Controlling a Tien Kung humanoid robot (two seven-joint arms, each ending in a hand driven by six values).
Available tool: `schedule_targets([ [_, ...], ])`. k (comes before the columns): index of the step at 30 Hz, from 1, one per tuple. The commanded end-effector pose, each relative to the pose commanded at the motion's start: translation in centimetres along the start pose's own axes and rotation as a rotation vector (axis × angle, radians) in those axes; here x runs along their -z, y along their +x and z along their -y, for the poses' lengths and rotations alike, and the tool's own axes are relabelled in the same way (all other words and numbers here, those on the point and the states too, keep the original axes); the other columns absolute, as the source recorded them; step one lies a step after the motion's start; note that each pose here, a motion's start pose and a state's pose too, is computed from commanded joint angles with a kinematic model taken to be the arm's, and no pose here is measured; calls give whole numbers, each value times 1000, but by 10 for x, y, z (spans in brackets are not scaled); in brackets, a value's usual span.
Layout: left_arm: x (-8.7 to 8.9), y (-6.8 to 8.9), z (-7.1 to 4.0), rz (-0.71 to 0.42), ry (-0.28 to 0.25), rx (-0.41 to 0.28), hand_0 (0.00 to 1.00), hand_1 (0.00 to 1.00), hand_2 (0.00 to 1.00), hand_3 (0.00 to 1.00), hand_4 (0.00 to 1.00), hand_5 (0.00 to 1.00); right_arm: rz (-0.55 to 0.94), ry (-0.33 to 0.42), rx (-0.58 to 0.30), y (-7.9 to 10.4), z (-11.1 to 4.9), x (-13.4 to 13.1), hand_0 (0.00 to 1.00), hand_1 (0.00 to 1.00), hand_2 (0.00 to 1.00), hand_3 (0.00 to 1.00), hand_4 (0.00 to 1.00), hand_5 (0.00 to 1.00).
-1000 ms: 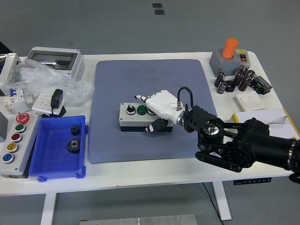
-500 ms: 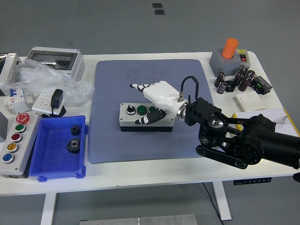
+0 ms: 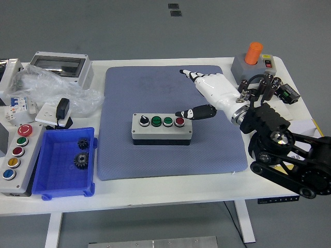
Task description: Pick up the button,place it on the desk,press the button,press the button
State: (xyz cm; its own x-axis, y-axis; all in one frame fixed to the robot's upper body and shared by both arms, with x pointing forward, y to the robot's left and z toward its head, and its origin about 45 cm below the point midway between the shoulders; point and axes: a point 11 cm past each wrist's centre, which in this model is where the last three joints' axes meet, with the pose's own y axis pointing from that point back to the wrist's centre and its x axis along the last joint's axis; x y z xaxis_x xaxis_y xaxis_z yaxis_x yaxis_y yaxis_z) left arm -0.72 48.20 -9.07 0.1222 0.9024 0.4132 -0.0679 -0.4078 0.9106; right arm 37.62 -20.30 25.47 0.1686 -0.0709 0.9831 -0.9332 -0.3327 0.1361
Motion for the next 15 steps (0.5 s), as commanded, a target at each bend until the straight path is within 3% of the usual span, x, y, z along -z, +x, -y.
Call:
schedule_targets([
  [1,0,0,0,0,0,-1,575,616,574,618,715,225,6,-25,26,0,-5,-5,488,619,752,998,953,698],
  [6,-2,1,0,1,-4,-1,575,616,574,618,715,225,49,-110,170,-4,-28,-18,488,619,752,998,953,698],
  [7,-2,1,0,1,-5,-1,575,616,574,619,714,226,57,-111,195,-5,-32,-15,477,530,322,940,431,84],
  [12,-3,2,0,2,-8,-2,575,616,574,619,714,226,77,-74,302,-16,-41,0,477,530,322,940,431,84],
  [13,-3,2,0,2,-8,-2,576,616,574,618,715,229,77,-70,310,-18,-41,2,489,515,280,957,397,2],
  [15,-3,2,0,2,-7,-2,576,616,574,618,715,229,80,-50,316,-20,-41,9,489,515,280,957,397,2],
])
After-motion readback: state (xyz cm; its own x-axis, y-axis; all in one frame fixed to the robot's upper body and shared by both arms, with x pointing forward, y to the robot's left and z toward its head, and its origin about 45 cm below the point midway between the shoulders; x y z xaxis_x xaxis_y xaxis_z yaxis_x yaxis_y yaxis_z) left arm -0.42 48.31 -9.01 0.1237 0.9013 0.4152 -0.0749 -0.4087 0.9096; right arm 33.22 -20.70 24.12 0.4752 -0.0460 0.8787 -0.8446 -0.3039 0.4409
